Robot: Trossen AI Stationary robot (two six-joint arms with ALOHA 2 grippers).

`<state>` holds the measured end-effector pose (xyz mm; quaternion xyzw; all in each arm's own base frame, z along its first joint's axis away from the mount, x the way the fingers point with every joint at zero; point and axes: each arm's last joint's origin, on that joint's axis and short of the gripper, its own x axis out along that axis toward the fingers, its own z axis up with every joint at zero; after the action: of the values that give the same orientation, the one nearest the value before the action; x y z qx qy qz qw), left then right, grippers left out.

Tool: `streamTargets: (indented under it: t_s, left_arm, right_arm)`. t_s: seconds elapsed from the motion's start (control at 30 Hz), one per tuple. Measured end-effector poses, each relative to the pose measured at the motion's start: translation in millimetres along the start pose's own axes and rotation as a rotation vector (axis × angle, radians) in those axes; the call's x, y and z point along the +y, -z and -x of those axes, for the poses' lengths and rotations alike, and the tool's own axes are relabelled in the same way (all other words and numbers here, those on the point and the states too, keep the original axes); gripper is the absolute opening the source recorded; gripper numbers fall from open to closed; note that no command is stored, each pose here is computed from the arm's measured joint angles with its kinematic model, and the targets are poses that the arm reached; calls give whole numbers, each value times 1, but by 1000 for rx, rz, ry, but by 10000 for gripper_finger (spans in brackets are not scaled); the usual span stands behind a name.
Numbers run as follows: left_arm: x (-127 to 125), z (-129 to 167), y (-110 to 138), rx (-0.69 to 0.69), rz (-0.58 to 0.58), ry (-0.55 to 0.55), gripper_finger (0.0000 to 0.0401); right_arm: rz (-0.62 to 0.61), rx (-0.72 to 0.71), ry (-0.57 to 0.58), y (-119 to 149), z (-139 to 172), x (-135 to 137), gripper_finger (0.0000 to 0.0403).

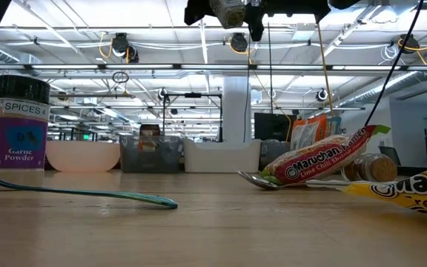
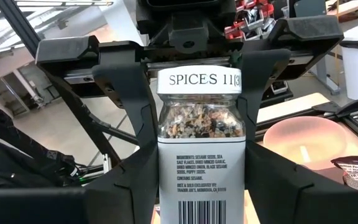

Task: Pick & Place Food Item
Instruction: Put the white seasoning bottle into the left black bin

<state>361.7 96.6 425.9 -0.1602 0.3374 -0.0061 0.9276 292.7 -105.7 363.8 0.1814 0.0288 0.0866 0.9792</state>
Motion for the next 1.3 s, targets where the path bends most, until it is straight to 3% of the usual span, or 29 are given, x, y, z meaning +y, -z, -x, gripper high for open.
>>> streamTargets:
  t_s: [0.3, 0.5, 0.63, 0.87, 1.3]
  left_arm:
    - [0, 0, 2, 20, -7, 2, 207]
    - [-1, 3, 3, 30, -42, -2, 207]
    - [-2, 7, 3, 23, -49, -7, 207]
    - [-2, 6, 4, 30, -54, -13, 207]
    - [-2, 10, 1, -7, -63, -31, 207]
  right_arm:
    - [-18, 1, 1, 0, 0, 0, 192]
    - [-74, 42, 16, 4, 1, -1, 295]
    - [-90, 48, 17, 5, 1, -2, 327]
    - [-110, 76, -58, 6, 1, 1, 318]
    - [-129, 113, -37, 23, 0, -4, 303]
